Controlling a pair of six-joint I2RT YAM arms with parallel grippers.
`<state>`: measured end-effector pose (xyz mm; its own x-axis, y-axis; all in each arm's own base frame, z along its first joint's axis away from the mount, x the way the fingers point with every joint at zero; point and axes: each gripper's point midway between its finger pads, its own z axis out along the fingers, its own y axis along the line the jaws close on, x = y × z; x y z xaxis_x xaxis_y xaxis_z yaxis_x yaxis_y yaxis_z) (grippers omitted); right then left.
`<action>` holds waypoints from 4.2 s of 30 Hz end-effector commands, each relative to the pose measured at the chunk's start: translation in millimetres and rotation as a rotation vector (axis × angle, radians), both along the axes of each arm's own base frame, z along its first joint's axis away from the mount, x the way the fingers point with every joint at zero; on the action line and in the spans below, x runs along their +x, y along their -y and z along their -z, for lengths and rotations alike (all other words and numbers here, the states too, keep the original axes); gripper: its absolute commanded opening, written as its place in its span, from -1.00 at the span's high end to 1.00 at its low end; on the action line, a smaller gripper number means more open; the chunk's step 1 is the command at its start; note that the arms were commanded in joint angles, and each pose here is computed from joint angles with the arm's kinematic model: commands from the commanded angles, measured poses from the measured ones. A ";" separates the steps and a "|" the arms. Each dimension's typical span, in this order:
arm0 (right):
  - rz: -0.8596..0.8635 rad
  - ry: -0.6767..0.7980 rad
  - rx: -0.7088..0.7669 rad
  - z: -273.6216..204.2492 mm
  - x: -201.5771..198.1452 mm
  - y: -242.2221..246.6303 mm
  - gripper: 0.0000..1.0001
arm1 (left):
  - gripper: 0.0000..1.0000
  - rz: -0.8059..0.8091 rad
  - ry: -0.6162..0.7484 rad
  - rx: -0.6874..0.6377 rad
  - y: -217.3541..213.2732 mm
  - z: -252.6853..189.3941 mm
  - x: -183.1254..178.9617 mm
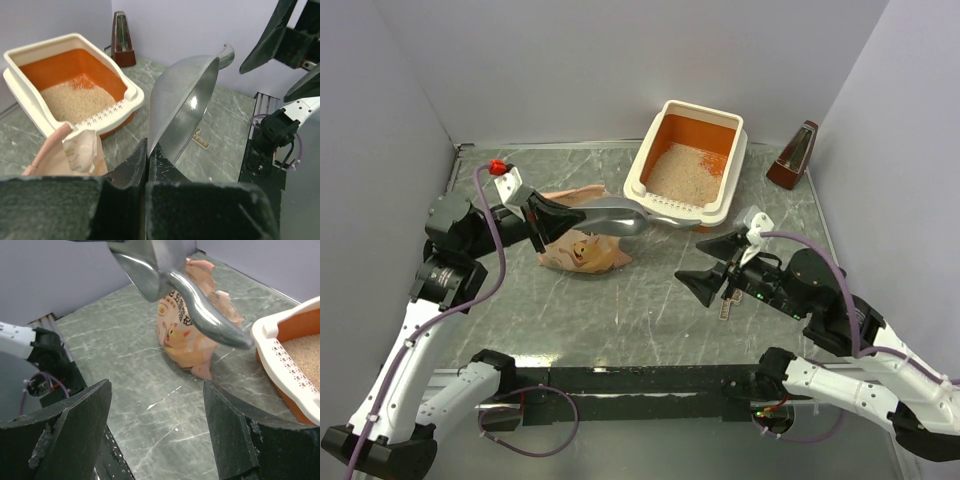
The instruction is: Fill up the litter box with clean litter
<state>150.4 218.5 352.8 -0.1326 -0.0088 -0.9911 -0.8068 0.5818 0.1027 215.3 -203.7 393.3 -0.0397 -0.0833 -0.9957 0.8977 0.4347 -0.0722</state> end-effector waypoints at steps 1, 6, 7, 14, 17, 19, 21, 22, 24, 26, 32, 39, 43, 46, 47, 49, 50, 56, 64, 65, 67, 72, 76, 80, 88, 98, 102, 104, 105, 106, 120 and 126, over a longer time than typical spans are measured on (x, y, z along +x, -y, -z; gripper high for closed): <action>-0.047 0.035 -0.009 -8.2 -12.1 6.2 -0.62 | 0.98 0.016 0.022 0.024 -3.3 -8.8 -15.6; -0.021 0.032 -0.023 2.2 -8.2 8.9 -0.62 | 0.99 0.034 0.019 0.042 -6.4 -3.4 -30.4; -0.019 0.033 -0.037 4.9 -7.9 10.0 -0.62 | 0.99 0.038 0.023 0.046 -6.7 -2.5 -32.4; 0.067 0.052 -0.066 3.9 5.7 19.6 -0.63 | 0.98 0.058 0.045 0.064 -9.1 -0.1 -45.3; 0.060 0.080 -0.054 -3.7 6.7 17.6 -0.64 | 0.98 0.073 0.055 0.067 -9.7 -0.5 -52.0; 0.042 0.089 -0.044 -8.1 5.5 13.9 -0.65 | 0.98 0.076 0.056 0.071 -10.0 1.3 -53.6; 0.010 0.096 -0.043 -9.9 4.6 6.2 -0.69 | 0.98 0.078 0.058 0.070 -10.2 1.6 -55.1; -0.004 0.096 -0.048 -9.1 4.1 3.0 -0.71 | 0.98 0.088 0.063 0.067 -9.5 1.2 -56.7; -0.037 0.096 -0.057 -7.1 4.0 -5.9 -0.75 | 0.99 0.101 0.062 0.067 -8.6 1.9 -58.4; -0.096 0.096 -0.055 -5.4 -1.6 -15.3 -0.79 | 0.98 0.104 0.058 0.067 -8.3 3.1 -58.6; -0.211 0.137 0.007 -11.0 -16.2 -30.2 -0.78 | 0.98 0.138 0.058 0.068 -6.1 3.5 -63.1; -0.266 0.117 0.092 -11.6 -24.6 -40.5 -0.78 | 0.99 0.168 0.071 0.042 -4.1 -4.7 -70.2; -0.264 0.140 0.166 -18.2 -25.1 -39.1 -0.77 | 0.98 0.181 0.065 0.036 -2.7 -6.5 -70.5; -0.266 0.131 0.178 -16.4 -23.1 -38.2 -0.75 | 0.99 0.197 0.057 0.032 -1.1 -7.4 -71.2; -0.271 0.135 0.198 -20.2 -24.0 -37.8 -0.75 | 0.98 0.199 0.054 0.031 -1.0 -7.7 -71.3; -0.289 0.145 0.223 -21.8 -27.1 -35.8 -0.74 | 0.99 0.198 0.053 0.030 -0.8 -7.6 -70.5; -0.299 0.157 0.248 -26.7 -29.1 -35.0 -0.73 | 0.99 0.199 0.048 0.028 -0.4 -7.5 -70.3; -0.353 0.168 0.288 -30.7 -38.9 -32.5 -0.58 | 0.98 0.190 0.032 0.013 0.9 -9.5 -65.1; -0.419 0.185 0.318 -33.4 -48.3 -35.4 -0.39 | 0.99 0.191 -0.008 0.005 3.8 -6.9 -57.6; -0.420 0.183 0.315 -32.9 -47.5 -36.4 -0.38 | 0.98 0.189 -0.012 0.002 4.0 -6.9 -56.9; -0.421 0.178 0.317 -33.4 -45.8 -38.3 -0.36 | 0.99 0.189 -0.015 0.001 4.2 -7.1 -56.3; -0.415 0.180 0.321 -35.5 -41.7 -40.9 -0.29 | 0.98 0.196 -0.018 -0.002 4.8 -6.5 -56.8; -0.410 0.178 0.324 -35.5 -38.9 -42.7 -0.15 | 0.98 0.197 -0.018 0.000 4.7 -5.4 -57.5; -0.402 0.180 0.324 -35.6 -37.0 -42.5 -0.05 | 0.98 0.199 -0.019 0.004 4.6 -4.1 -57.7; -0.394 0.175 0.325 -33.3 -35.3 -42.8 0.71 | 0.98 0.201 -0.017 0.009 4.5 -2.7 -58.3; -0.309 0.173 0.294 -34.1 -24.0 -34.7 1.00 | -0.12 0.163 -0.022 0.025 3.1 3.2 -49.1; -0.255 0.198 0.260 -44.0 -17.8 -25.9 1.00 | -0.49 0.028 0.004 0.052 -6.9 5.8 -29.0; -0.210 0.205 0.250 -49.5 -12.7 -19.7 1.00 | -0.56 -0.029 0.023 0.059 -12.2 5.8 -21.3; -0.189 0.219 0.255 -59.4 -11.4 -15.9 1.00 | -0.62 -0.109 0.035 0.058 -19.1 4.7 -8.7; -0.165 0.196 0.230 -55.0 -8.0 -13.4 1.00 | -0.63 -0.143 0.037 0.059 -22.5 4.8 -3.8; 0.109 0.081 0.129 -56.8 47.7 4.4 1.00 | -0.68 -0.413 0.196 0.305 -52.9 16.9 80.2; 0.132 -0.026 0.114 -27.8 55.1 0.8 1.00 | -0.69 -0.355 0.253 0.449 -48.4 39.7 98.8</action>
